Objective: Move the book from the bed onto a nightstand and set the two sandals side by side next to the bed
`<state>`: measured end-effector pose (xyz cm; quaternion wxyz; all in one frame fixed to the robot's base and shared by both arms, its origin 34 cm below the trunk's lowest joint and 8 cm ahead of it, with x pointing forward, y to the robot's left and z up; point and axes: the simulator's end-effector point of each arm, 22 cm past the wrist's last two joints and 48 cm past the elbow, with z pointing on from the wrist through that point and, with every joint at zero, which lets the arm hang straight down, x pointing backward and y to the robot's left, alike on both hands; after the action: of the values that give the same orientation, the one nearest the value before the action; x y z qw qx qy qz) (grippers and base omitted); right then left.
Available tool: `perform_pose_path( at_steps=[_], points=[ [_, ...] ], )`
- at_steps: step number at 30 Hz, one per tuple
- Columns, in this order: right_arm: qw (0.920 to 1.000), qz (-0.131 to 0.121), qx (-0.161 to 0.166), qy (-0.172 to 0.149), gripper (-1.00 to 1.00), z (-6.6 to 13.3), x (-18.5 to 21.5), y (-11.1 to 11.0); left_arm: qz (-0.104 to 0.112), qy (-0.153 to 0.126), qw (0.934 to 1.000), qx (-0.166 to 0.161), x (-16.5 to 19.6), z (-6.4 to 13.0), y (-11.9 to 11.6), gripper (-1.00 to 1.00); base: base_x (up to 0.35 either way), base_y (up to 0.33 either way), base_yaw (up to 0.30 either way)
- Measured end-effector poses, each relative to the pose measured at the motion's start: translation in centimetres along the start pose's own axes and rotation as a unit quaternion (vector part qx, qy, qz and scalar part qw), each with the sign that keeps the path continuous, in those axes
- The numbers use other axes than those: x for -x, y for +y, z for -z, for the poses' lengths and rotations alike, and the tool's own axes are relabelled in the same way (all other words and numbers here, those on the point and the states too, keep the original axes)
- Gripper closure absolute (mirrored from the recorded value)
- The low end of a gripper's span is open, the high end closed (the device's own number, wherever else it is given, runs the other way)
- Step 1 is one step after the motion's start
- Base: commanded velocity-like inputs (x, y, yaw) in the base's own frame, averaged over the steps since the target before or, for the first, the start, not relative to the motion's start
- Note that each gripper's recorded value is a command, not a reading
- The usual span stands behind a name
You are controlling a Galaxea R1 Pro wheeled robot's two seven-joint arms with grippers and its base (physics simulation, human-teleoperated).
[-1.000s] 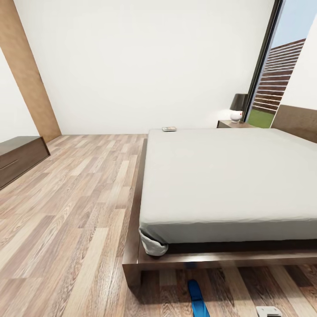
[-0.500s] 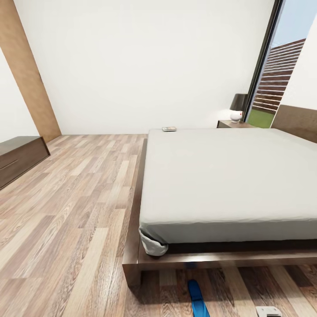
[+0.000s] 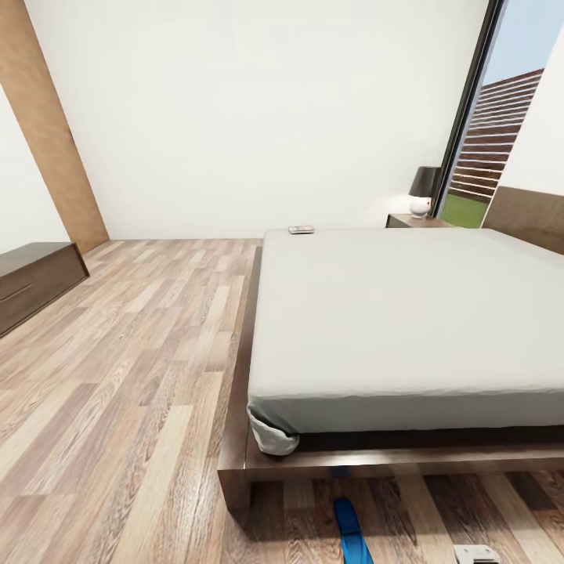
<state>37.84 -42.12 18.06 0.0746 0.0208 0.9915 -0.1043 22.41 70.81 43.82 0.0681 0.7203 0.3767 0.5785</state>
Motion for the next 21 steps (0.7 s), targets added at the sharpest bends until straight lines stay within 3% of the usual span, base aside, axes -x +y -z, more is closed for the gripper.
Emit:
perform_pose_path(
  at_steps=[4,21],
  points=[
    [1.0000,0.000,0.000,0.000,-1.00,0.0,0.0,0.0,-0.015,-0.040,0.9991,0.004,1.8,0.3,0.1,1.00,0.000,0.000,0.000],
    [0.9999,0.001,0.001,-0.012,-1.00,0.0,0.4,0.1,-0.028,-0.070,0.9971,0.004,3.2,0.4,0.0,1.00,0.000,0.000,0.000]
  ],
)
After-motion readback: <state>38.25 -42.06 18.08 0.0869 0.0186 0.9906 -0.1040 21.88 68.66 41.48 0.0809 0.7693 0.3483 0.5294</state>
